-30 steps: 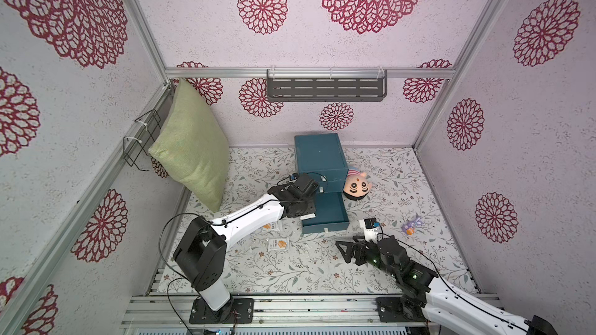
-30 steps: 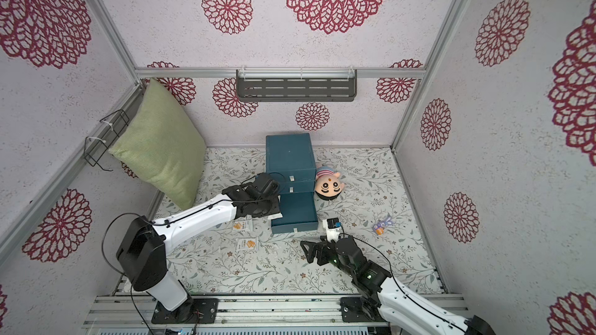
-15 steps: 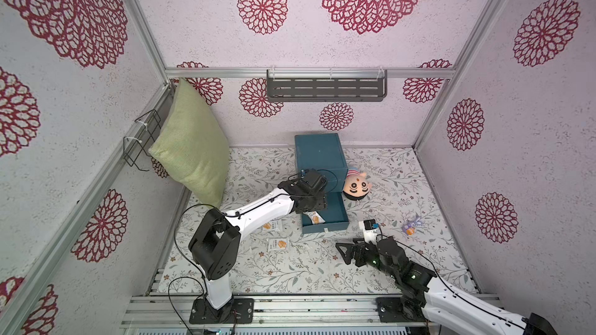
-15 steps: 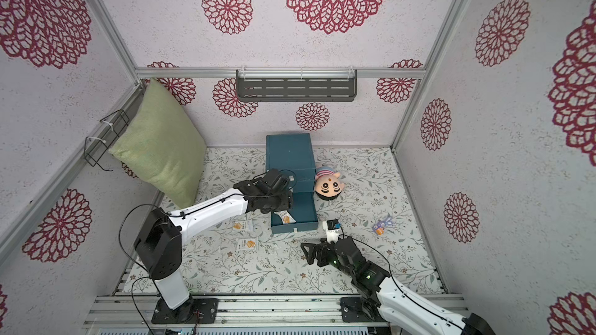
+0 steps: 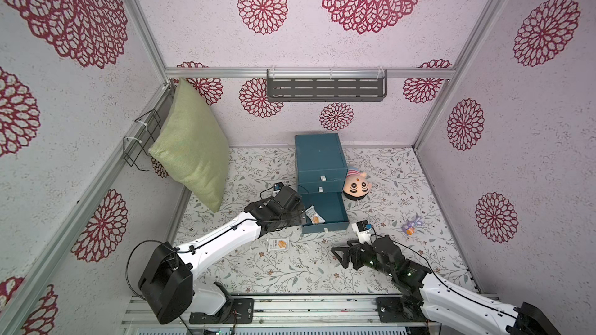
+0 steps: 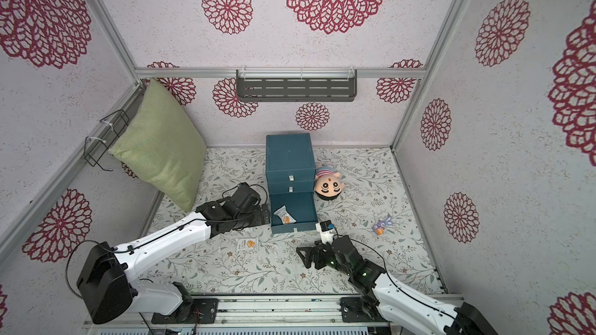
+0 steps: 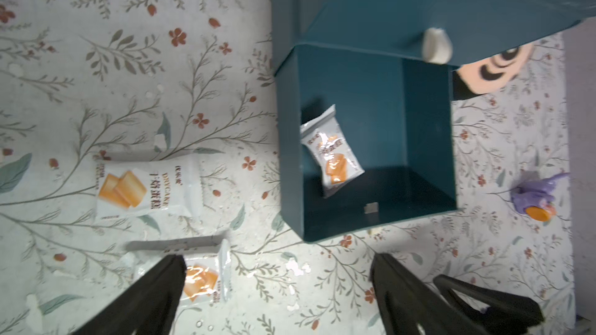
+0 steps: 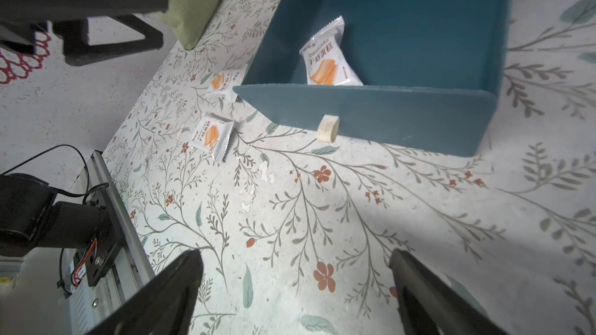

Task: Place the cookies into the drawer by color
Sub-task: Adjust the cookie at the center of the board.

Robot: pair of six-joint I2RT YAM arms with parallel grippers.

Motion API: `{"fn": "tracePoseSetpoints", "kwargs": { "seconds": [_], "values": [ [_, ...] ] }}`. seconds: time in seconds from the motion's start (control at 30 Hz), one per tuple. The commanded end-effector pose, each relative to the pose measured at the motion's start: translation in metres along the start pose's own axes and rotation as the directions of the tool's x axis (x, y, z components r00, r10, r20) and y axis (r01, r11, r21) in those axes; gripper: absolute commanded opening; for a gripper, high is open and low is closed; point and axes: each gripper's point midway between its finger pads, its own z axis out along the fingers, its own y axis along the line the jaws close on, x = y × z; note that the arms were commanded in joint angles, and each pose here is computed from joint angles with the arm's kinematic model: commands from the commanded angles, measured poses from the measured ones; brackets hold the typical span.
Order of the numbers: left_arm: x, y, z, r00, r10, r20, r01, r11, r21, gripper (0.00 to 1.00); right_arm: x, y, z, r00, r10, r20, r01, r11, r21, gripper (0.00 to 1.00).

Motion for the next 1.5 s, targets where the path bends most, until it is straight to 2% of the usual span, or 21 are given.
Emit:
{"fn": "tracePoseSetpoints", "kwargs": {
  "seconds": [0.0, 0.17, 0.37, 0.53, 0.8, 0.97, 1.27, 1.47],
  "values": [
    [0.005, 0.014, 0.014, 0.999, -0.022, -0.027, 0.022, 1.000, -0.011, 0.99, -0.022, 0.025, -0.001, 0.997, -0.060, 0.051, 0.064, 0.995, -0.077, 0.96],
    [0.021, 0.027, 0.044, 0.992, -0.038, -0.120, 0.037, 0.999, -0.006, 0.96, -0.021, 0.025, 0.000, 0.997, -0.060, 0.046, 0.063, 0.995, -0.076, 0.96],
    [0.038, 0.019, 0.070, 0.976, -0.025, -0.217, 0.035, 0.998, 0.042, 0.95, -0.019, 0.023, 0.000, 0.998, -0.055, 0.041, 0.057, 0.996, -0.068, 0.96],
    [0.052, 0.025, 0.085, 0.964, -0.028, -0.264, 0.035, 0.999, 0.023, 0.95, -0.019, 0.022, -0.002, 0.998, -0.053, 0.041, 0.056, 0.997, -0.061, 0.96],
    [0.082, 0.034, 0.070, 0.956, -0.048, -0.289, 0.058, 0.998, 0.025, 0.94, -0.018, 0.022, -0.002, 0.998, -0.058, 0.040, 0.060, 0.996, -0.065, 0.96],
    [0.105, 0.027, 0.059, 0.953, -0.045, -0.300, 0.063, 0.997, 0.052, 0.94, -0.015, 0.023, 0.001, 0.998, -0.059, 0.027, 0.061, 0.995, -0.076, 0.96],
    [0.127, 0.012, 0.040, 0.954, -0.051, -0.294, 0.088, 0.990, 0.113, 0.95, -0.010, 0.036, 0.005, 0.997, -0.083, -0.004, 0.082, 0.989, -0.122, 0.94],
    [0.137, 0.038, 0.031, 0.959, -0.099, -0.266, 0.126, 0.988, 0.088, 0.95, -0.004, 0.043, 0.009, 0.995, -0.100, -0.021, 0.097, 0.988, -0.123, 0.94]
  ]
}}
